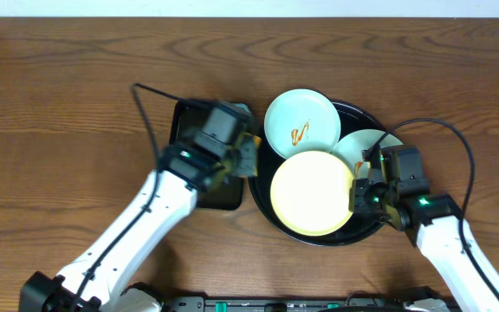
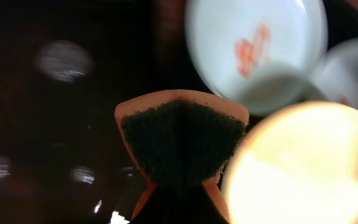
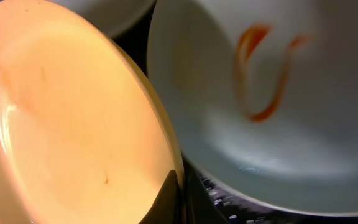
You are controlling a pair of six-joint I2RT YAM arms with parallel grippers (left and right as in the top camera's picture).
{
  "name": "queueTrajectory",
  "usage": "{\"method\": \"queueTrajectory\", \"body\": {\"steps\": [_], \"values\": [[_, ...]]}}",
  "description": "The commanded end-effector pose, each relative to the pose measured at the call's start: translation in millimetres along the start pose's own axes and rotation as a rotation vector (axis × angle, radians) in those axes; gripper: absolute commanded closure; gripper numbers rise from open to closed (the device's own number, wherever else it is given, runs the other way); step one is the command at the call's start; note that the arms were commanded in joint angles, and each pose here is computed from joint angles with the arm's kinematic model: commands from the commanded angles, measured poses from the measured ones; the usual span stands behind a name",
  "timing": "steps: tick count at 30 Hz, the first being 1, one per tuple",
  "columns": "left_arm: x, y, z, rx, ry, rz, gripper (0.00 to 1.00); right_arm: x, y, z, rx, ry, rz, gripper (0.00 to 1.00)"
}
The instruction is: Clean dirty plates on tray and stack at the side
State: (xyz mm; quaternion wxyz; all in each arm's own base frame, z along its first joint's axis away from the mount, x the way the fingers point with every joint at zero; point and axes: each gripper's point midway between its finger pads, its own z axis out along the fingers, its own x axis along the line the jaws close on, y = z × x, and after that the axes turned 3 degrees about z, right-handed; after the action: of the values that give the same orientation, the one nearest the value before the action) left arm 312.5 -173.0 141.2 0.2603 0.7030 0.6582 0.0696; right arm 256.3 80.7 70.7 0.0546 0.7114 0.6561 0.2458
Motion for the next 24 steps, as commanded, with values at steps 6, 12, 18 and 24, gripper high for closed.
{"method": "queueTrajectory", "body": {"steps": [6, 12, 18, 24], "values": [[54, 6, 22, 0.065, 0.054, -0.082, 0.92, -4, 54, -40, -0.278, -0.094, -0.135, 0.99], [69, -6, 42, 0.142, 0.088, -0.113, 0.92, 3, 41, -38, -0.223, -0.098, -0.192, 0.99], [70, -9, 42, 0.152, 0.091, -0.115, 0.92, 3, -19, -25, 0.066, -0.076, -0.055, 0.99], [65, -10, 43, 0.160, 0.062, -0.117, 0.92, 2, -28, -33, 0.205, -0.120, -0.012, 0.99]]}}
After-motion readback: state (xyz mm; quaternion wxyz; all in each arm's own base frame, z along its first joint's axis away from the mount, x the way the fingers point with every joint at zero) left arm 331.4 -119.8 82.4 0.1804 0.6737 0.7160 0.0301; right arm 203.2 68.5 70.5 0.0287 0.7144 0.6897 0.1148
